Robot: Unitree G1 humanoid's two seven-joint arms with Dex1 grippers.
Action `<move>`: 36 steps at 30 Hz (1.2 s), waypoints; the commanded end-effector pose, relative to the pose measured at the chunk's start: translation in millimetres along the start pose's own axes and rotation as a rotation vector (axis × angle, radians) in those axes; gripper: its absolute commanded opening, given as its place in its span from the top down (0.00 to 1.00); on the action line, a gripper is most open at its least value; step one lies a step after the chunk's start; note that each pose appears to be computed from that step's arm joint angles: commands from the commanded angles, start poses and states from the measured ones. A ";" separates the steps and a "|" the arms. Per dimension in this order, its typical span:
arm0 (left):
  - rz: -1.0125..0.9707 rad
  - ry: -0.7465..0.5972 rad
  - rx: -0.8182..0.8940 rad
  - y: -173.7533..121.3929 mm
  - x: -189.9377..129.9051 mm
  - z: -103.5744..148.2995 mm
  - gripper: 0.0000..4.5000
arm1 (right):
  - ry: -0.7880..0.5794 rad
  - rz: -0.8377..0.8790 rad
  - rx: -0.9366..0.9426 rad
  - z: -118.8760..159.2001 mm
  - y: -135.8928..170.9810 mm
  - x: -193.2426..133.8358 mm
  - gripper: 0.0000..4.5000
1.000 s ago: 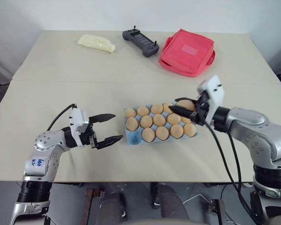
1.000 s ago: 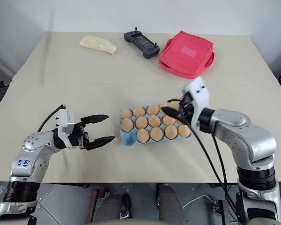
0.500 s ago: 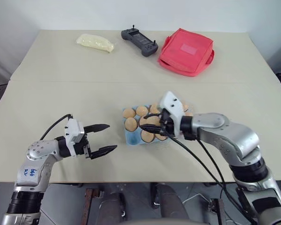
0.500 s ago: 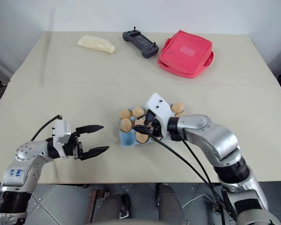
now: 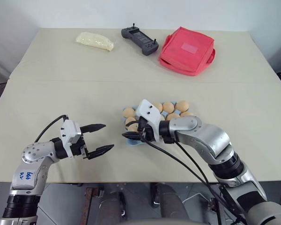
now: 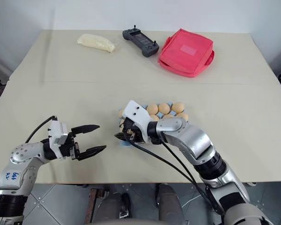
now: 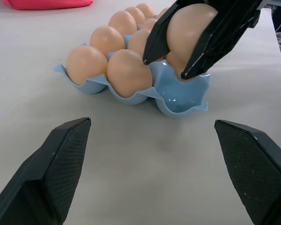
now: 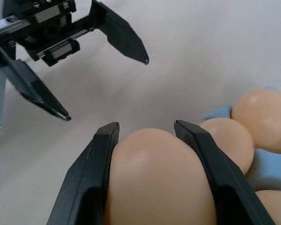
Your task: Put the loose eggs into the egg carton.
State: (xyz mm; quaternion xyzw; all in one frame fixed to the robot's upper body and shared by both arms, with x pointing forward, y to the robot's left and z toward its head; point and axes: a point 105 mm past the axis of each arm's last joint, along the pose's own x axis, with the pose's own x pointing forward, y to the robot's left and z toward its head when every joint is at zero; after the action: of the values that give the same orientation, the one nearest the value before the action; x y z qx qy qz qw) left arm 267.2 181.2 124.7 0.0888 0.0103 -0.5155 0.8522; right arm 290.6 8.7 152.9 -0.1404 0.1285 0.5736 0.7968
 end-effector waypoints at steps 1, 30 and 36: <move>0.004 -0.024 0.046 0.6 1.9 11.0 0.00 | -0.041 0.020 -0.047 12.1 4.2 0.0 0.28; 0.040 -0.114 0.101 26.4 29.6 38.8 0.00 | -0.015 -0.340 0.011 -54.5 -68.5 -188.1 0.01; -0.001 -0.126 0.108 26.7 31.8 42.6 0.00 | 0.000 -0.359 0.020 -71.2 -70.5 -197.4 0.01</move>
State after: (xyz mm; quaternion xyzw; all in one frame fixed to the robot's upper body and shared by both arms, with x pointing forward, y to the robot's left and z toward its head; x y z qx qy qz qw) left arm 303.2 161.2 155.4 0.0911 -0.0475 -0.5106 0.8537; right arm 293.3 -206.9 154.1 -0.1398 0.1280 0.4273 0.8840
